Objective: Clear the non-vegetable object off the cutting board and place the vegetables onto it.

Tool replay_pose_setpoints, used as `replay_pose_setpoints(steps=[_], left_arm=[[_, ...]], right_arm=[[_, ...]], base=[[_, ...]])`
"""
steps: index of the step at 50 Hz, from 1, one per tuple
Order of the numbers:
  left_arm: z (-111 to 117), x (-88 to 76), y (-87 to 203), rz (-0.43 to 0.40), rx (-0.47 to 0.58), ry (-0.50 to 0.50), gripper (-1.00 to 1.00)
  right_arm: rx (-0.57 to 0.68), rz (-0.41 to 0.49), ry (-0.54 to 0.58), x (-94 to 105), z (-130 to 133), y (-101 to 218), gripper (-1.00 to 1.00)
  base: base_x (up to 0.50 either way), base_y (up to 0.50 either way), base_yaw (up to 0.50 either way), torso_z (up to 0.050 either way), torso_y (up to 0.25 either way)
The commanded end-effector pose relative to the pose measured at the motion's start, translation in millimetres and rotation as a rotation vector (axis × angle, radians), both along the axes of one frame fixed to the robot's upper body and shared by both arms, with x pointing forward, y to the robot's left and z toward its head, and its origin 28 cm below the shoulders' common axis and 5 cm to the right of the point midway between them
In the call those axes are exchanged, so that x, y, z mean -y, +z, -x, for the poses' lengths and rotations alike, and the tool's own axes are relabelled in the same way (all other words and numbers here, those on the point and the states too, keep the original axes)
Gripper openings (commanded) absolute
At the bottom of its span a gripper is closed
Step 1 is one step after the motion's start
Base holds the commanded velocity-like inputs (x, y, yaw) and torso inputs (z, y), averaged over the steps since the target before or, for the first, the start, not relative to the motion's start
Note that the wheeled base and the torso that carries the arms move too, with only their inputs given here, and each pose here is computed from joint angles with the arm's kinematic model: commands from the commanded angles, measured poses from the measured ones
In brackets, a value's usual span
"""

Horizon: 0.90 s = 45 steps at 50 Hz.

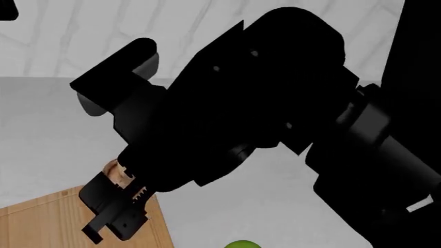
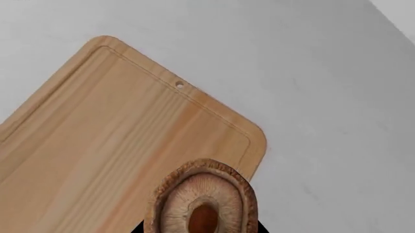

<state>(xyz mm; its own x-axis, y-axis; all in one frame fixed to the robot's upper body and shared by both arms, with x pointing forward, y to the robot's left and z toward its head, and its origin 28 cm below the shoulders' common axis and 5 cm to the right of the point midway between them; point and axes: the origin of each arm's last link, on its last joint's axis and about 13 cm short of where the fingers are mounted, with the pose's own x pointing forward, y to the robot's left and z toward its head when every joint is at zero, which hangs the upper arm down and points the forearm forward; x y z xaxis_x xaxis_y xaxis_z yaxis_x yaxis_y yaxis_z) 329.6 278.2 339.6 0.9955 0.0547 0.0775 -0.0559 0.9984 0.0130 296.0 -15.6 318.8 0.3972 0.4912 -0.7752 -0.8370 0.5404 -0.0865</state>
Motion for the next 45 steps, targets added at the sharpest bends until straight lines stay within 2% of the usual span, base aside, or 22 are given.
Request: replay_pose_setpoints(steps=[1, 13, 31, 45], left_arm=[[-1.1, 2.3, 0.9, 0.034, 0.023, -0.061, 1.0], [-0.5, 0.3, -0.8, 0.037, 0.021, -0.058, 1.0], [0.6, -1.6, -2.2, 0.042, 0.018, -0.051, 1.0], [0.5, -2.6, -2.8, 0.044, 0.018, -0.048, 1.0]], right_arm=[[-0.004, -0.04, 0.126, -27.3, 6.2, -5.4, -1.0], [-0.026, -0.034, 0.19, -43.6, 12.0, -17.1, -1.0], [-0.051, -0.036, 0.223, -52.6, 14.3, -33.6, -1.0], [-0.086, -0.009, 0.226, -51.7, 16.7, -53.8, -1.0]], base=[[0.0, 0.0, 0.0, 0.0, 0.0], [0.0, 0.0, 0.0, 0.0, 0.0], [0.0, 0.0, 0.0, 0.0, 0.0], [0.0, 0.0, 0.0, 0.0, 0.0]])
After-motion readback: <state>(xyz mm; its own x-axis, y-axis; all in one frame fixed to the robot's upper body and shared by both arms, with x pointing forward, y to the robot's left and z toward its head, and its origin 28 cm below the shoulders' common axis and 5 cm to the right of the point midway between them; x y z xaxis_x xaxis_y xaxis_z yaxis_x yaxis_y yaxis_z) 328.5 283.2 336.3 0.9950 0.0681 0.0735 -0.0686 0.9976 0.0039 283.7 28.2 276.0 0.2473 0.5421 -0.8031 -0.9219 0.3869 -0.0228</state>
